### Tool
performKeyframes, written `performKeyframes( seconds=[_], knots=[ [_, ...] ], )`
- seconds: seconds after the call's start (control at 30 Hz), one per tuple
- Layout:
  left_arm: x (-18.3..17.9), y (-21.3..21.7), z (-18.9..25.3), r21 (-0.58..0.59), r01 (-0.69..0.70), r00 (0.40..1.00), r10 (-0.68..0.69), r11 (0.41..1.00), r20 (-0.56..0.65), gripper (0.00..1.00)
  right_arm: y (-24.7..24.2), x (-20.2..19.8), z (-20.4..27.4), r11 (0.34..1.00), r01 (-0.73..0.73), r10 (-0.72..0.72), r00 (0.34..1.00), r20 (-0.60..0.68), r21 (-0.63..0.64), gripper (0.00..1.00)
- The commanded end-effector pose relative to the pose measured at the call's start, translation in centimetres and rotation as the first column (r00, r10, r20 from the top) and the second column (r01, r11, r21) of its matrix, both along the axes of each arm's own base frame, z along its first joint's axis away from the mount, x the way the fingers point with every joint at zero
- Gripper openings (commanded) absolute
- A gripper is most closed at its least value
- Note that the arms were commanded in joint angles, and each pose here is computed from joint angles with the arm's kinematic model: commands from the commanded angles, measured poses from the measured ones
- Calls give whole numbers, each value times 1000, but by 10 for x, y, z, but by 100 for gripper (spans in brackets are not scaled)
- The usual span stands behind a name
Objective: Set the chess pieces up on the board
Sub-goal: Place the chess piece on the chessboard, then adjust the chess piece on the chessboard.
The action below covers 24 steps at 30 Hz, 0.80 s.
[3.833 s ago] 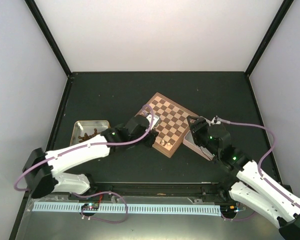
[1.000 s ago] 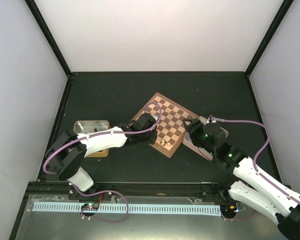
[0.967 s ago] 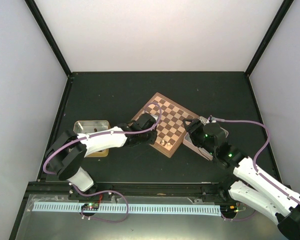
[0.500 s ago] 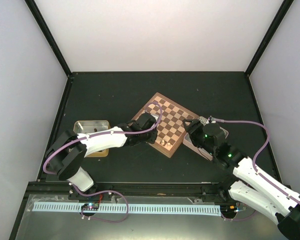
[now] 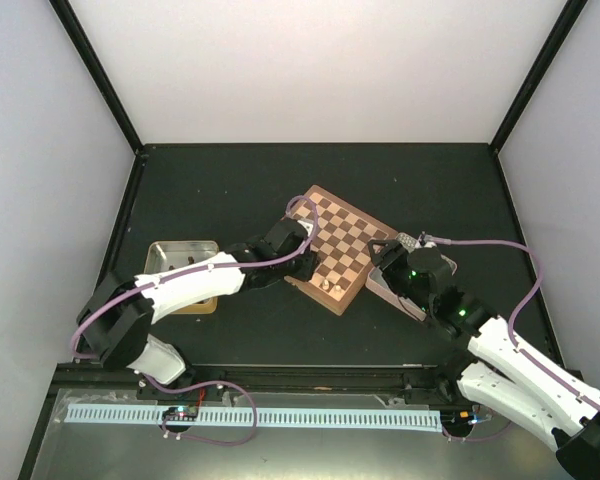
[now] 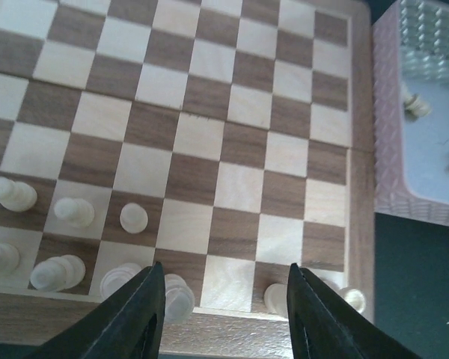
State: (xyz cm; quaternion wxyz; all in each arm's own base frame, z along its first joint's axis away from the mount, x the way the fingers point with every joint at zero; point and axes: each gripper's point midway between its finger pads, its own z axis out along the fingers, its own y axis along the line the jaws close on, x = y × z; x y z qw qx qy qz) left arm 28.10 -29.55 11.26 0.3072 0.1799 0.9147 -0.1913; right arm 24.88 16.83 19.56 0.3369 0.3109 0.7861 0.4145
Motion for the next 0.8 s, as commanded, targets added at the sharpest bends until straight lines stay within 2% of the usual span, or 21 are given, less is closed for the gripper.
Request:
performKeyframes(
  seconds=[0.0, 0.17, 0.33, 0.53, 0.77],
  knots=[
    [6, -1, 41, -62, -18, 999, 21, 998, 49, 48, -9, 5, 15, 992, 0, 10, 997, 80, -125, 70],
    [5, 21, 58, -82, -69, 995, 75, 994, 70, 55, -16, 9, 20, 928, -73, 118, 988, 101, -366, 70],
    [-2, 46, 69, -138, -94, 992, 105, 986, 74, 63, -43, 14, -8, 794, -153, 171, 985, -25, -588, 67],
    [-27, 41, 52, -215, -2, 1000, 0, 977, -8, 69, -66, 16, -56, 716, -274, 196, 962, -191, -642, 63],
    [-34, 21, 24, -271, 43, 993, -71, 962, -92, 75, -70, 17, -75, 718, -284, 180, 958, -225, -635, 61]
  ],
)
